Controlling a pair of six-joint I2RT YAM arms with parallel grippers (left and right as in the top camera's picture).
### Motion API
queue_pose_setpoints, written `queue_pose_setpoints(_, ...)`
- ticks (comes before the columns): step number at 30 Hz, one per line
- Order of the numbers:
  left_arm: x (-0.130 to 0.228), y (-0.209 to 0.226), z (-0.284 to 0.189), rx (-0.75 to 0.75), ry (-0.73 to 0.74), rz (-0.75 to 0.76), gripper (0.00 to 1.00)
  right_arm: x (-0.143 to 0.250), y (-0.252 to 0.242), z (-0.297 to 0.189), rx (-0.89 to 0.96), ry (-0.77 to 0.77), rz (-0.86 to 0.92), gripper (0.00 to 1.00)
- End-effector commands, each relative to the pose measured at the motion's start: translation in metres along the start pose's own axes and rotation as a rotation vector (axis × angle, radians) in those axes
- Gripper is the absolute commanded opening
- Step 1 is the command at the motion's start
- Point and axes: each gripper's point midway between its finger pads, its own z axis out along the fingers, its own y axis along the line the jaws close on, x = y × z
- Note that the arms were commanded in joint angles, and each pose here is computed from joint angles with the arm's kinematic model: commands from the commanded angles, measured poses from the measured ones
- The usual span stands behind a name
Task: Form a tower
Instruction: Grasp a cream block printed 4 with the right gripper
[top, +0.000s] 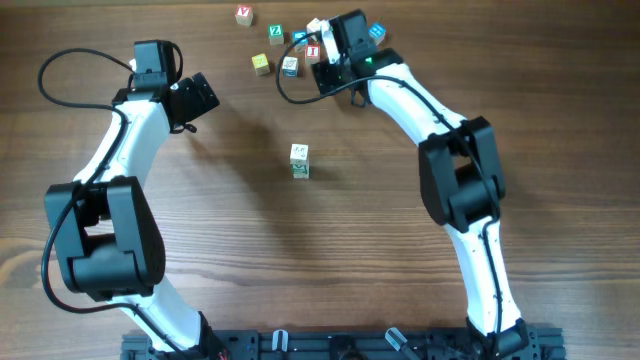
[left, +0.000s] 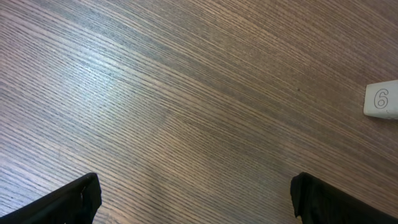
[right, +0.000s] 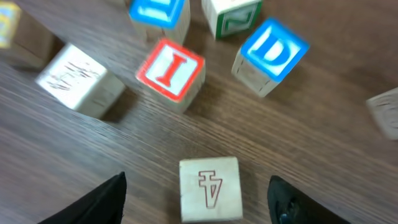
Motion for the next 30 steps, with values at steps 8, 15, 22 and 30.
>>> queue_pose_setpoints(8, -0.003, 0.001, 0.002, -0.005, -0.004, 0.004, 1.0, 0.006, -0.016, 0.022, 0.04, -0.019, 0.006, 0.56)
queue_pose_setpoints(15, -0.003, 0.001, 0.002, -0.005, -0.004, 0.004, 1.0, -0.005, -0.016, 0.005, 0.041, -0.027, 0.005, 0.38)
queue_pose_setpoints(22, -0.002, 0.001, 0.002, -0.006, -0.003, 0.004, 1.0, -0.051, -0.019, -0.069, 0.048, -0.106, 0.007, 0.32)
queue_pose_setpoints(30, -0.002, 0.001, 0.002, -0.006, -0.003, 0.004, 1.0, -0.012, -0.035, -0.14, 0.057, 0.102, 0.049, 0.2)
